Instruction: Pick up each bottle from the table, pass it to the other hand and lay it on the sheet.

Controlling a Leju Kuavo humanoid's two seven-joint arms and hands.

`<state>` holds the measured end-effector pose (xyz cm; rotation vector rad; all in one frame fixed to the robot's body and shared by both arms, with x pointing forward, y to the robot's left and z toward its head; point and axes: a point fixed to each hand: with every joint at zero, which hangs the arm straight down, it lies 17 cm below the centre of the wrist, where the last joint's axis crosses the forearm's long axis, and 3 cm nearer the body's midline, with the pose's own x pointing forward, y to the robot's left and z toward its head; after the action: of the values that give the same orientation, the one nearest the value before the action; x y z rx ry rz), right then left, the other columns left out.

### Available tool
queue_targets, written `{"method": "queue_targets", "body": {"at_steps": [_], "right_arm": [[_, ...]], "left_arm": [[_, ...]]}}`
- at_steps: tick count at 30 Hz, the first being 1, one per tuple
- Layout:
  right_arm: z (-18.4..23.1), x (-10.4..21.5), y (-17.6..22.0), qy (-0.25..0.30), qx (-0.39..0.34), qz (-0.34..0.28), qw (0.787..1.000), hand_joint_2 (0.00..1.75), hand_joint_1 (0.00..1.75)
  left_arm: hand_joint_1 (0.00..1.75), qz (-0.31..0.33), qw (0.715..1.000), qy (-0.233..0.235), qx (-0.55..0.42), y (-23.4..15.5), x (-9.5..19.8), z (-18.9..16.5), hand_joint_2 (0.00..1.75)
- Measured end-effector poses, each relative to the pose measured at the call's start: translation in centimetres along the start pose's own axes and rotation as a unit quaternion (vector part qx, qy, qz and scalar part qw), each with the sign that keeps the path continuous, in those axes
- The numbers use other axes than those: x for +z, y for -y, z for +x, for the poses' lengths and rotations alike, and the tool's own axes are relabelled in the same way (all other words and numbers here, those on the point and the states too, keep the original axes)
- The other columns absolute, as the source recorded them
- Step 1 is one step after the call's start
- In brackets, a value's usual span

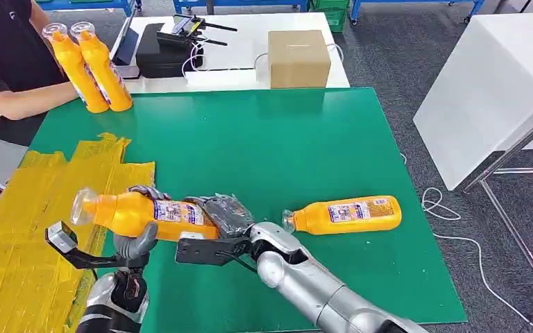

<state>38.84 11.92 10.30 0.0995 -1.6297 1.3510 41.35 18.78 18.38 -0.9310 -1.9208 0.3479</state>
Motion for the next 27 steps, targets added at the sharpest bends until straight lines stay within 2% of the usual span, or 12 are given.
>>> {"method": "queue_targets", "body": {"at_steps": [1, 2, 3, 5, 6, 10, 12, 13, 18, 21, 22, 27], "right_arm": [[-0.1, 0.0, 0.0, 0.000, 0.001, 0.000, 1.000, 1.75, 1.26], [-0.1, 0.0, 0.0, 0.000, 0.001, -0.001, 1.000, 1.75, 0.26], [-0.1, 0.0, 0.1, 0.000, 0.001, -0.001, 1.000, 1.75, 0.00], [-0.2, 0.0, 0.1, 0.000, 0.004, -0.004, 1.000, 1.75, 0.00], [-0.2, 0.1, 0.2, 0.000, 0.008, -0.006, 1.000, 0.00, 0.00], [-1.6, 0.7, 0.4, -0.007, 0.014, -0.013, 1.000, 0.00, 0.00], [-2.3, 1.5, 1.0, -0.005, 0.016, -0.023, 1.000, 0.00, 0.00], [-2.7, 2.1, 1.7, -0.004, 0.016, -0.032, 0.999, 0.00, 0.00], [-3.7, 4.7, 4.9, 0.005, 0.016, -0.068, 0.998, 0.00, 0.00], [-4.0, 6.5, 7.1, 0.016, 0.015, -0.088, 0.996, 0.00, 0.00], [-4.1, 7.1, 8.0, 0.020, 0.013, -0.096, 0.995, 1.75, 0.00], [-5.3, 10.1, 11.3, 0.024, 0.014, -0.118, 0.993, 1.75, 0.00]], "left_arm": [[1.75, 0.000, 1.000, 0.000, 0.000, 0.0, 0.0, 0.0, 1.75], [1.75, 0.000, 1.000, 0.000, 0.000, 0.0, 0.0, 0.0, 1.75], [1.75, 0.000, 1.000, 0.000, 0.000, 0.0, 0.0, 0.0, 1.75], [1.75, 0.000, 1.000, 0.000, 0.000, 0.0, 0.0, 0.0, 1.75], [1.75, 0.001, 1.000, 0.000, -0.001, 0.0, 0.0, 0.0, 1.75], [1.75, 0.019, 0.998, 0.005, -0.059, -1.4, -0.1, 0.5, 1.75], [1.75, 0.031, 0.990, 0.009, -0.136, -2.8, 0.0, 1.1, 1.75], [1.75, 0.045, 0.975, 0.010, -0.217, -4.2, 0.0, 1.6, 1.75], [1.75, 0.114, 0.839, 0.048, -0.531, -9.5, -0.4, 8.2, 1.75], [1.75, 0.112, 0.711, 0.063, -0.691, -11.2, 0.2, 11.5, 1.75], [1.75, 0.098, 0.663, 0.065, -0.739, -11.4, 0.5, 12.0, 1.75], [1.75, 0.045, 0.492, 0.022, -0.869, -13.8, 2.3, 12.0, 1.75]]}}
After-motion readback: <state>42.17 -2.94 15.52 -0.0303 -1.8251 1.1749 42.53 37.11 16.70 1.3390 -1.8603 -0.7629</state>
